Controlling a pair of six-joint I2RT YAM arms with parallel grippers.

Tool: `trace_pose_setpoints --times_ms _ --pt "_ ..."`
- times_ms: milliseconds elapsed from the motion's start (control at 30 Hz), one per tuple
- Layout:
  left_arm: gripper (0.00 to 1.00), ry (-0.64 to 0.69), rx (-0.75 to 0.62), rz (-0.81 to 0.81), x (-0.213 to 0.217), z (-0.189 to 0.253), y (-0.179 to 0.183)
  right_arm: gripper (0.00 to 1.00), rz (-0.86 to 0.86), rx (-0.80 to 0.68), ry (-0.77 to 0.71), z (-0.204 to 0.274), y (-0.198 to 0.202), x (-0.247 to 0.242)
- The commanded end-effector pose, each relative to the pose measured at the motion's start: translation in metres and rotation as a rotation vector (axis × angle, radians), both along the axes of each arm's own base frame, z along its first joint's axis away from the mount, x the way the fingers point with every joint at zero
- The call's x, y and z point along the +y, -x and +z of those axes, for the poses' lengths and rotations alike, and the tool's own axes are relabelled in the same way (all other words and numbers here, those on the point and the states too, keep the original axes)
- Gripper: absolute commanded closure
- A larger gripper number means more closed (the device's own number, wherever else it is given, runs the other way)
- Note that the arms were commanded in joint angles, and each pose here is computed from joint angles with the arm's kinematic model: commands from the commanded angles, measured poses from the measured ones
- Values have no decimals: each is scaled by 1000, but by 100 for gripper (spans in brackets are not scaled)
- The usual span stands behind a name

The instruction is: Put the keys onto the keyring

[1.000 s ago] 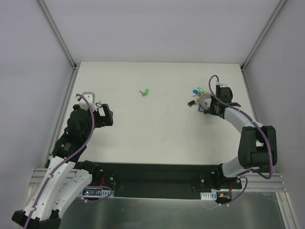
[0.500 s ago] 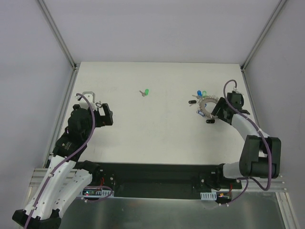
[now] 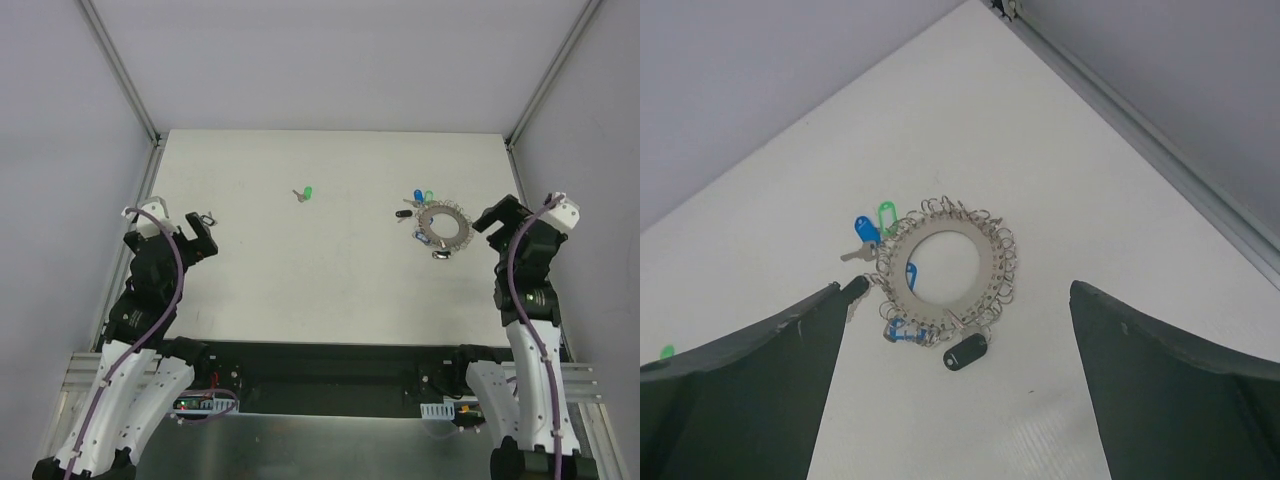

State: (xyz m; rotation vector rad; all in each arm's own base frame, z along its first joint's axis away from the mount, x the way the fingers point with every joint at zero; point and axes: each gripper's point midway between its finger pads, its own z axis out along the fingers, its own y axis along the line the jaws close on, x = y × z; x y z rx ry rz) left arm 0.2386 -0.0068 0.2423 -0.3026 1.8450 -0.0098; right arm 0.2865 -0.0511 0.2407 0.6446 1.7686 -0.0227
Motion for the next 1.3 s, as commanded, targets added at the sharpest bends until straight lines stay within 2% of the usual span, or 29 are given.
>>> trace_pose_setpoints --times_ms 0,200,333,433,567,833,1033,1267 --pt "1 38 -116 127 22 23 8 4 -47 -116 9 36 31 -6" --pt "1 98 -293 165 33 48 25 4 -22 -267 52 75 75 -1" --pt "1 82 -408 113 32 64 40 4 41 -320 43 83 83 11" --pt "1 73 -444 96 32 66 46 4 48 -315 48 86 89 13" --pt "1 60 -455 75 30 64 48 4 27 -283 75 89 105 8" --pt "1 49 -438 56 27 60 45 4 27 -239 158 63 126 1" --pt "1 44 -419 48 24 57 41 4 16 -126 220 38 140 -9" --pt "1 36 -401 60 25 52 37 4 1 -187 220 22 141 -11"
